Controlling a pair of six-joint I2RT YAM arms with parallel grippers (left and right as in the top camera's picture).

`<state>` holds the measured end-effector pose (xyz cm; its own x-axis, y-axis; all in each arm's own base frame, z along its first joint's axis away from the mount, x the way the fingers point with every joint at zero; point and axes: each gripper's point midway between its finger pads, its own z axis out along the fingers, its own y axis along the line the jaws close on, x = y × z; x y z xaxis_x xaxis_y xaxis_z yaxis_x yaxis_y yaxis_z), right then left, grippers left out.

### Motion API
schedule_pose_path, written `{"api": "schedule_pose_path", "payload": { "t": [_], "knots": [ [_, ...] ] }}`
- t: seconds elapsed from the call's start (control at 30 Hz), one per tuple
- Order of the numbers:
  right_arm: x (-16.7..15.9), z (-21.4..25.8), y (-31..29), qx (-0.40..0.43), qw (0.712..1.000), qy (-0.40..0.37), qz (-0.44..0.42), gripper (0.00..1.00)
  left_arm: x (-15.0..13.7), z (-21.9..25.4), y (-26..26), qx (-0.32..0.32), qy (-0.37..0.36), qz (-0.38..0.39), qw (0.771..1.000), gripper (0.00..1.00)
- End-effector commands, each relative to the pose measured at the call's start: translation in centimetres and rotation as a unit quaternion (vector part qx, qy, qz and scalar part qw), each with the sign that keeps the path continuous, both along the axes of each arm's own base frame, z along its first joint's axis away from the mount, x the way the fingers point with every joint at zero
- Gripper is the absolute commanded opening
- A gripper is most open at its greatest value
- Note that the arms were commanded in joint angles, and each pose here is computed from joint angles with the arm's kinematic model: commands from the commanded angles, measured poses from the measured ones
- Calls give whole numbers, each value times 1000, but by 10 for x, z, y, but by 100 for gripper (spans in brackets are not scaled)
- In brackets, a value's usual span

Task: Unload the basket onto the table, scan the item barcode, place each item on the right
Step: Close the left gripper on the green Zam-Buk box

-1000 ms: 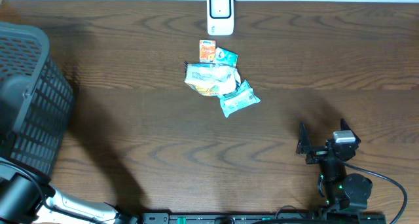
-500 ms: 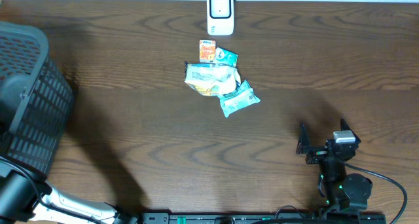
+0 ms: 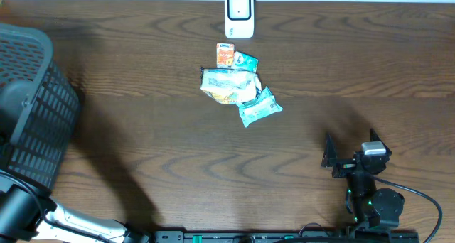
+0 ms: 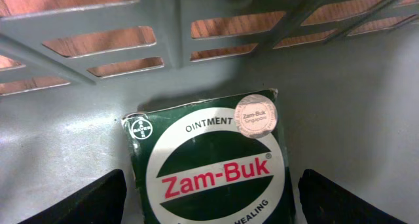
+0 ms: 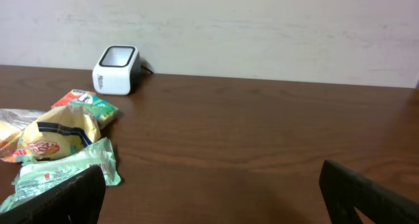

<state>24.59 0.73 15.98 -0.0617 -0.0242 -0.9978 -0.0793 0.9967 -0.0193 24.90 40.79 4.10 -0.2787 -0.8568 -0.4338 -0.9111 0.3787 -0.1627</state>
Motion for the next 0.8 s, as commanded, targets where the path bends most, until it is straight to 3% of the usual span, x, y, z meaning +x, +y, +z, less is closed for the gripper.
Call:
{"api": "schedule_pose_path", "payload": {
  "t": [0.0, 0.17, 0.37, 0.47, 0.77],
  "knots": [
    [0, 0, -2, 7, 1000, 0, -5, 99, -3, -6, 1, 2, 17, -3, 1000, 84],
    [0, 0, -2, 7, 1000, 0, -5, 99, -5, -22, -2, -14, 28, -3, 1000, 83],
    [0, 0, -2, 7, 1000, 0, -5, 99, -3, -12, 3, 2, 20, -2, 1000, 58],
    [0, 0, -2, 7, 1000, 0, -5, 99, -2, 9, 5, 19, 10, -1, 1000, 36],
    [0, 0, -2, 7, 1000, 0, -5, 99, 1, 141, 2, 135, -72, 4, 988, 39]
  ]
}}
